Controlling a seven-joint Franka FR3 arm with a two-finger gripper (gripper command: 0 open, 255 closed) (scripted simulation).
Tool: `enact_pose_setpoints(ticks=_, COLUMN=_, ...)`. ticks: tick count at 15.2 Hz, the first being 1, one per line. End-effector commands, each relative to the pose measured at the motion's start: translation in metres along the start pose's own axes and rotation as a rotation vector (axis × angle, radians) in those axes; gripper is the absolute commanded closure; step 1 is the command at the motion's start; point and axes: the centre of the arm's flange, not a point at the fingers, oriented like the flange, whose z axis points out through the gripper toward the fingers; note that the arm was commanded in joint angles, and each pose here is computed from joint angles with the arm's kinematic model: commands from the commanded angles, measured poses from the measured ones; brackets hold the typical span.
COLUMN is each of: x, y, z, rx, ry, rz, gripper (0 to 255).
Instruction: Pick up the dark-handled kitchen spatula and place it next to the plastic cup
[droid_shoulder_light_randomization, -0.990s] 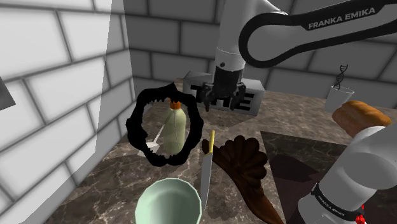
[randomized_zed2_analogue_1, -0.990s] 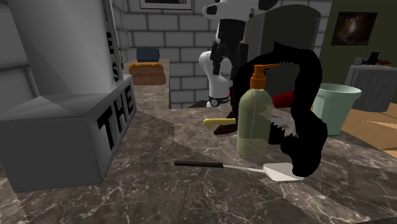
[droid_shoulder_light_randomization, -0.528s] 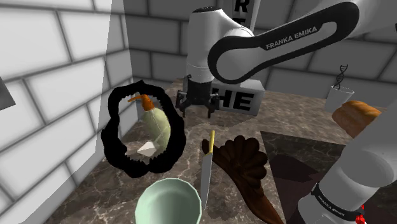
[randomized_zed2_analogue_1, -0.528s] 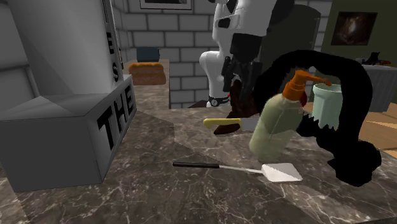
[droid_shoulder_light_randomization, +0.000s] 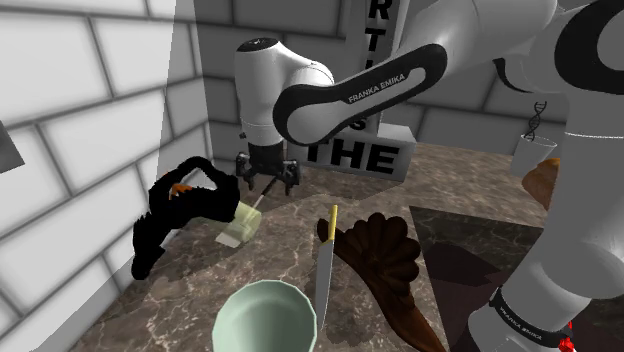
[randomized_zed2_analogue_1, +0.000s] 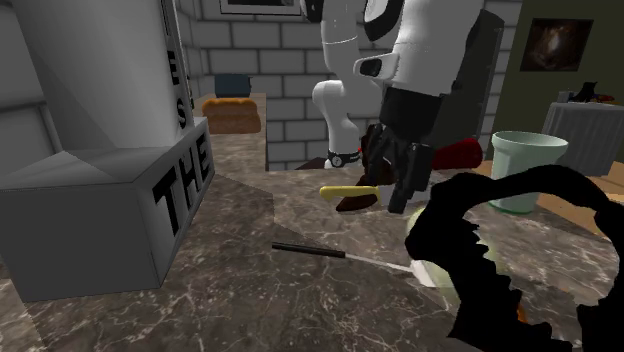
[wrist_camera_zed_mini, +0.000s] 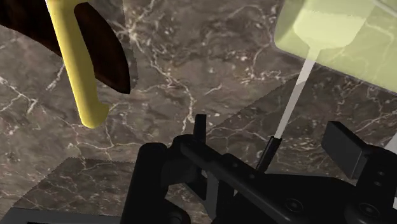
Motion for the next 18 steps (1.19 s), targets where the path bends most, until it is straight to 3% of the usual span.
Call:
enact_pose_setpoints(ticks=1, x=0.002, y=-0.023, z=0.013, rx=-0.008, ry=0.013, rz=0.045, gripper=0)
enact_pose_setpoints(ticks=4, x=0.008, y=-0.059, z=0.031, rx=-0.016, ry=0.03, rz=0.109, gripper=0)
enact_pose_setpoints(ticks=12, x=0.009, y=-0.059, z=0.071, rx=-0.016, ry=0.03, rz=0.11, gripper=0)
enact_pose_setpoints(ticks=18, x=0.009, y=-0.059, z=0.071, rx=-0.016, ry=0.03, rz=0.11, gripper=0)
